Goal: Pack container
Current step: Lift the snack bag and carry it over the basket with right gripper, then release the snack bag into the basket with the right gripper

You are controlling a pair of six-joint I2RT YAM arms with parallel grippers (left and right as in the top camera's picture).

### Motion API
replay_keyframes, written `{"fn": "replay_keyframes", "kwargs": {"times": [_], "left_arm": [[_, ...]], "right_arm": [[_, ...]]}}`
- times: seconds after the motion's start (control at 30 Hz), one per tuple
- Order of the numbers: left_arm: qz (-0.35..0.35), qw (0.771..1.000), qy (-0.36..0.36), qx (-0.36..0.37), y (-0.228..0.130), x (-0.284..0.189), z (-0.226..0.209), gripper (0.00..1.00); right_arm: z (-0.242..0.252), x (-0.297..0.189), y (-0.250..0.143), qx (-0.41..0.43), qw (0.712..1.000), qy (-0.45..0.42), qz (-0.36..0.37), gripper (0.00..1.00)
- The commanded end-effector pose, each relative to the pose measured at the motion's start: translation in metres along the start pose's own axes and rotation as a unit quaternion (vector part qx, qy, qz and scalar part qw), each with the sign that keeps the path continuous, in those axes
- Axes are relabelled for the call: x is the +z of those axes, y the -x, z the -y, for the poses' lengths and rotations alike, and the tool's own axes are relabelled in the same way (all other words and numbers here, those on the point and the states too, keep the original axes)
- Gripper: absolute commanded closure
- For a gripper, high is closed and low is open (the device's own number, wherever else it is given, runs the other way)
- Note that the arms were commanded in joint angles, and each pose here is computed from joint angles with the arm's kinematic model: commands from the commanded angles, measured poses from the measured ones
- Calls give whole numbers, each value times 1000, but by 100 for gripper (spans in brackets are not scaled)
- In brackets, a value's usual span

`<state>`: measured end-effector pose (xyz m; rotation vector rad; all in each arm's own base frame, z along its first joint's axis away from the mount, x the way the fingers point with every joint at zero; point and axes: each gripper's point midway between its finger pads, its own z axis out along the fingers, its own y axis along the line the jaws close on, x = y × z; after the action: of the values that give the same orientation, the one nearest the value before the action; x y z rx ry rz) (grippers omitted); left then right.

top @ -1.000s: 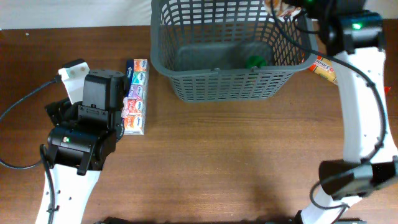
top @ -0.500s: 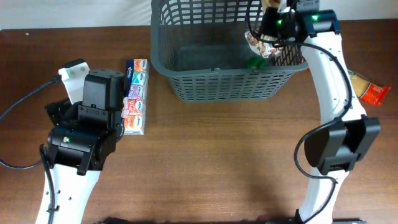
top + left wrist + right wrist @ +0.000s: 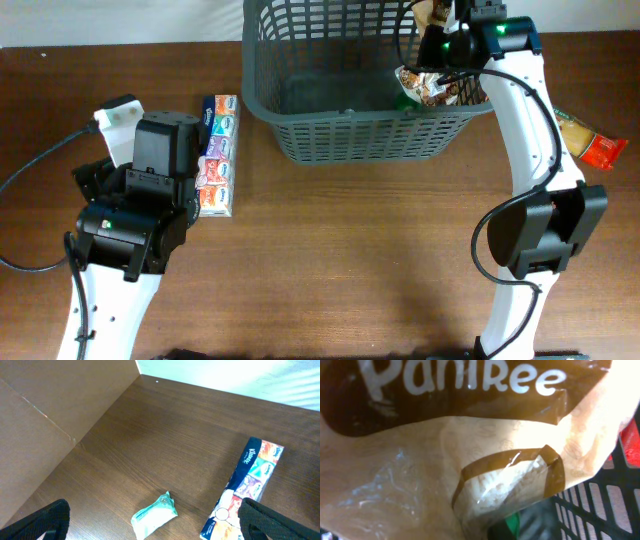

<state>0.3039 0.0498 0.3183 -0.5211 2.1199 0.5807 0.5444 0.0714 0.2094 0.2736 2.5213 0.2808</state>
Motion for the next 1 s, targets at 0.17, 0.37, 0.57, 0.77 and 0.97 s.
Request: {"fn": "replay_keyframes", "kwargs": {"times": [0.17, 0.37, 0.57, 0.77, 0.97], "left_arm": [[3, 1000, 3, -9, 4, -1, -2, 0], [3, 1000, 3, -9, 4, -1, -2, 0], [3, 1000, 3, -9, 4, -1, -2, 0], [3, 1000, 3, -9, 4, -1, -2, 1], [3, 1000, 3, -9, 4, -1, -2, 0]], "right_arm": [[5, 5, -2, -3, 1000, -19, -2, 45], [6, 5, -5, -3, 1000, -21, -7, 44], [3, 1, -6, -3, 1000, -14, -11, 44], [-19, -49, 33, -26, 998, 21, 53, 42], [-34, -165, 80, -83, 981, 36, 169, 26]]}}
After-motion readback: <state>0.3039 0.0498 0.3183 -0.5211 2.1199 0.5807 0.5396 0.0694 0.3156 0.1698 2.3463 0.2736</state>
